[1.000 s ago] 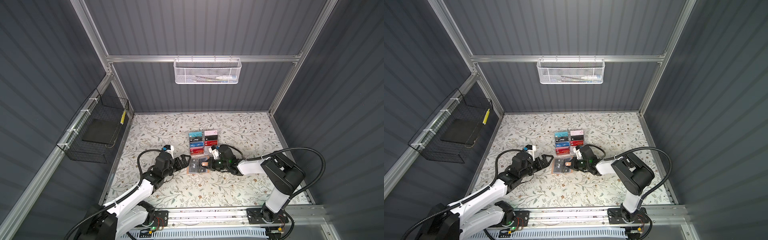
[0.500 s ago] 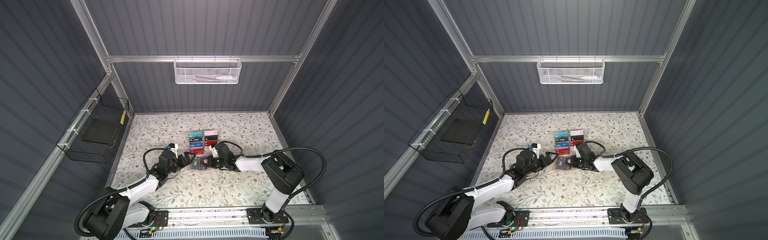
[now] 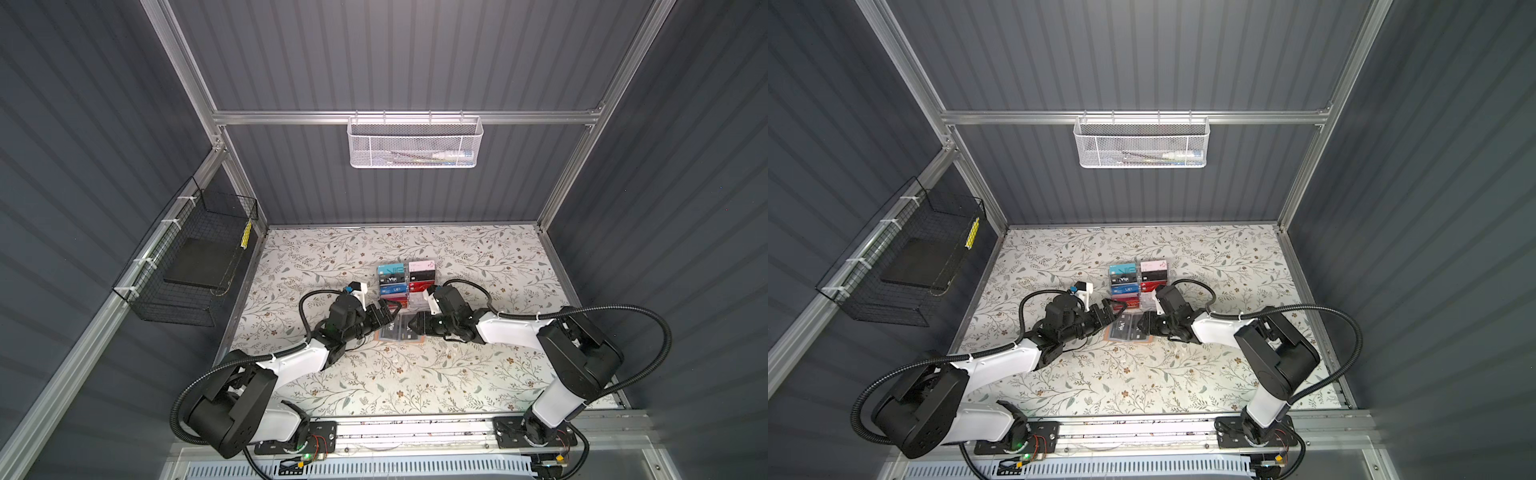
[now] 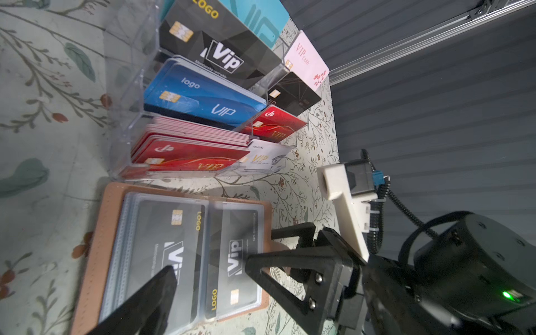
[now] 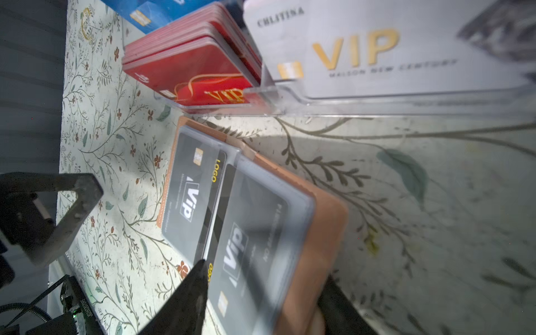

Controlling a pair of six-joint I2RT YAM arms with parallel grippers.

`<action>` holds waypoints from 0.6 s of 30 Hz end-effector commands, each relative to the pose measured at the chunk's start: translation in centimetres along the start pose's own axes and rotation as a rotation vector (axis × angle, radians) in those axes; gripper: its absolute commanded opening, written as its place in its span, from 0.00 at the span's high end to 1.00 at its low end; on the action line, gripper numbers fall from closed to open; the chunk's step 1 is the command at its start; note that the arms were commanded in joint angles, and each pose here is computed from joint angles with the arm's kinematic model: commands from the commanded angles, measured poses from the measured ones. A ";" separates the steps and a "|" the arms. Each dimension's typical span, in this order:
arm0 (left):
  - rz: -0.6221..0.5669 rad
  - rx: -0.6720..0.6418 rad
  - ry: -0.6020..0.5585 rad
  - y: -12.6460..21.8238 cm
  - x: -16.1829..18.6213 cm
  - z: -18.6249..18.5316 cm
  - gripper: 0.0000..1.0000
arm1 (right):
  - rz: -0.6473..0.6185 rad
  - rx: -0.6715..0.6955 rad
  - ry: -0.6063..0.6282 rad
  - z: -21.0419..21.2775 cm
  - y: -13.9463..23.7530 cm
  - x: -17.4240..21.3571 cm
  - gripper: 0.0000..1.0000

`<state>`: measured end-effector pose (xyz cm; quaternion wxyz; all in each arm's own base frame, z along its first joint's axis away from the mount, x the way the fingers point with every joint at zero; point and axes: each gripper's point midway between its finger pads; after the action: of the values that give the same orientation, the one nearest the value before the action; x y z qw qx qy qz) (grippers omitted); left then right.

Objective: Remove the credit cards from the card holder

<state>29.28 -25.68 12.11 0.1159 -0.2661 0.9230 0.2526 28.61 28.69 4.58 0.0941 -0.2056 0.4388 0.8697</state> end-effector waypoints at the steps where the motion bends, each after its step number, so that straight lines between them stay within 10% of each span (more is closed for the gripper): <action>1: 0.003 0.026 0.000 -0.6 -0.2 -0.9 0.00 | -0.009 0.046 0.026 -0.8 1.1 0.3 0.42; 6: 0.000 0.019 -0.002 -0.6 0.1 -0.3 0.00 | -0.057 0.082 0.058 -0.9 2.9 -0.4 0.36; 13: -0.007 -0.015 -0.019 0.0 0.1 0.3 0.00 | -0.098 0.102 0.073 -0.7 3.5 -2.4 0.01; 18: -0.026 -0.035 -0.022 0.6 -0.4 0.7 0.00 | -0.108 0.071 0.049 -0.7 2.5 -3.4 0.01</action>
<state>29.48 -25.44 11.92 0.1153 -0.2718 0.9197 0.2587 29.87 26.29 7.35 0.1306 -0.2450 0.4653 0.8405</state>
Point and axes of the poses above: each gripper's point midway between its finger pads, its own y axis back along the fingers, its own z axis along the line the jaws close on, x = y × z, and after that the axes turned 3 degrees about y, right-handed
